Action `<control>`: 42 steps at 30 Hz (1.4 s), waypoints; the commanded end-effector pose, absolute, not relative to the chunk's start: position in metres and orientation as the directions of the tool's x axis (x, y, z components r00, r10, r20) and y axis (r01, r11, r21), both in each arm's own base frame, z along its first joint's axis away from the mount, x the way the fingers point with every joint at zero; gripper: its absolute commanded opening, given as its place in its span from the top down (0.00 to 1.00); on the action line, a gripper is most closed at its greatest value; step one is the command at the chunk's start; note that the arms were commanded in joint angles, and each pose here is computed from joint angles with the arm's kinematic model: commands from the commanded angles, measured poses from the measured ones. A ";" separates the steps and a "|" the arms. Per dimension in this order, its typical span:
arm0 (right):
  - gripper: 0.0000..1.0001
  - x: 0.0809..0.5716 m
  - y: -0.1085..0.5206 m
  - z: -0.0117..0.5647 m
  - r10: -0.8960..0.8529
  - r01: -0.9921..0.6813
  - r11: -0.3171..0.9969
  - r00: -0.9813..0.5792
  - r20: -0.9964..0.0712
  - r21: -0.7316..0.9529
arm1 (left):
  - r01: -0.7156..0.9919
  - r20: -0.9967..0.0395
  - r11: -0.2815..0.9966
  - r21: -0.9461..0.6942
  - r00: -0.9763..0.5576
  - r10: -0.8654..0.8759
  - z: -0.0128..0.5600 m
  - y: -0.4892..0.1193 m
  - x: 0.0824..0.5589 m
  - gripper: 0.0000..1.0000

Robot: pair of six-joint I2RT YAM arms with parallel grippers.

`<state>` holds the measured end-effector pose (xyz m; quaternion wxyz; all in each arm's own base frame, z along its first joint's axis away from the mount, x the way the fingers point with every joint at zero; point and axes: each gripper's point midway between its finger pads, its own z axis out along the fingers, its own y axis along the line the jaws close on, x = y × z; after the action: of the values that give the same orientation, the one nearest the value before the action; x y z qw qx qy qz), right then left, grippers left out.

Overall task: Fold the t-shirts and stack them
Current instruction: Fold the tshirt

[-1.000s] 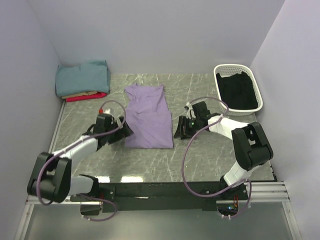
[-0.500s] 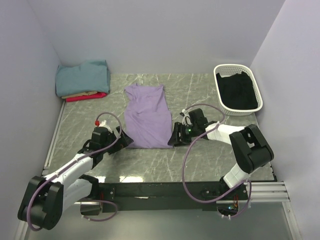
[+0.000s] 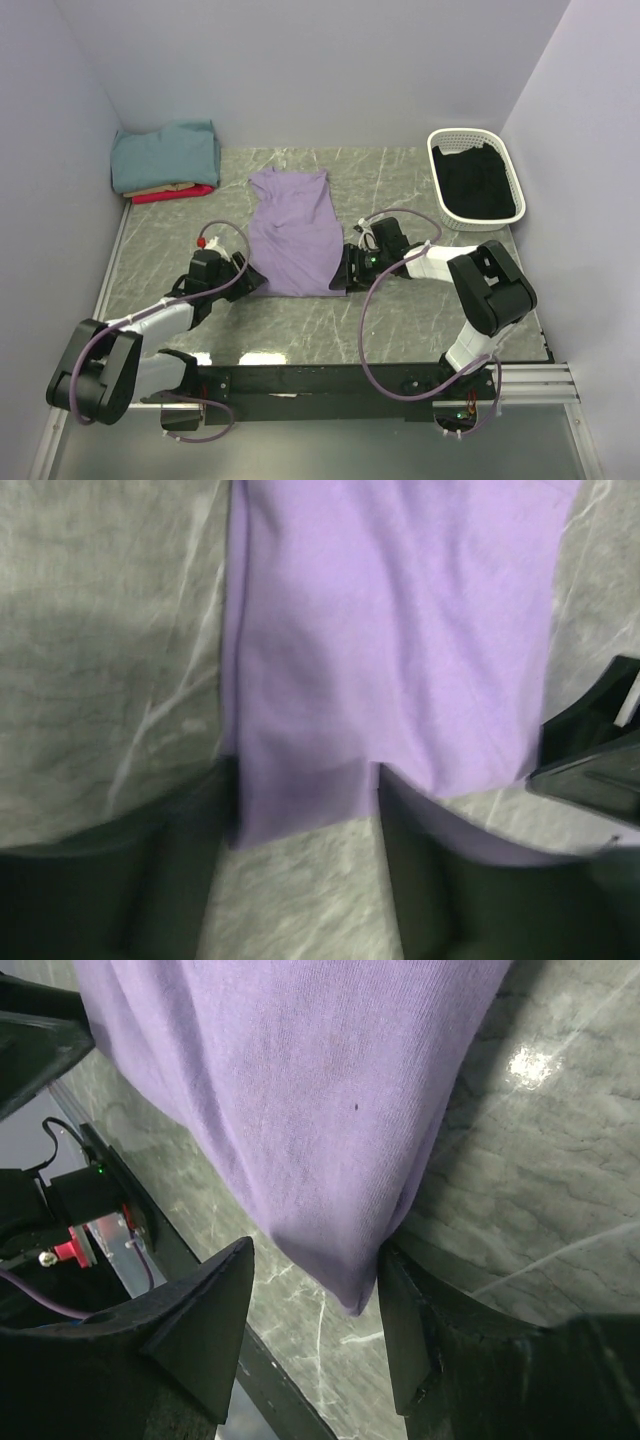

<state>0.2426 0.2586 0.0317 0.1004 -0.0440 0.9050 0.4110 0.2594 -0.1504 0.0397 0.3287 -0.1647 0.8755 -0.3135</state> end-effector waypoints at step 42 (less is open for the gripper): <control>1.00 0.174 0.224 0.176 0.002 -0.375 0.750 -0.822 -0.569 0.545 | -0.140 -0.414 0.762 -0.632 -0.770 -0.485 0.208 -0.158 0.184 0.99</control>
<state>0.1413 0.2295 0.1660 0.2301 -0.1098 0.8822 0.3958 0.1659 -0.1673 0.2090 0.2717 -0.1709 0.8795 -0.3514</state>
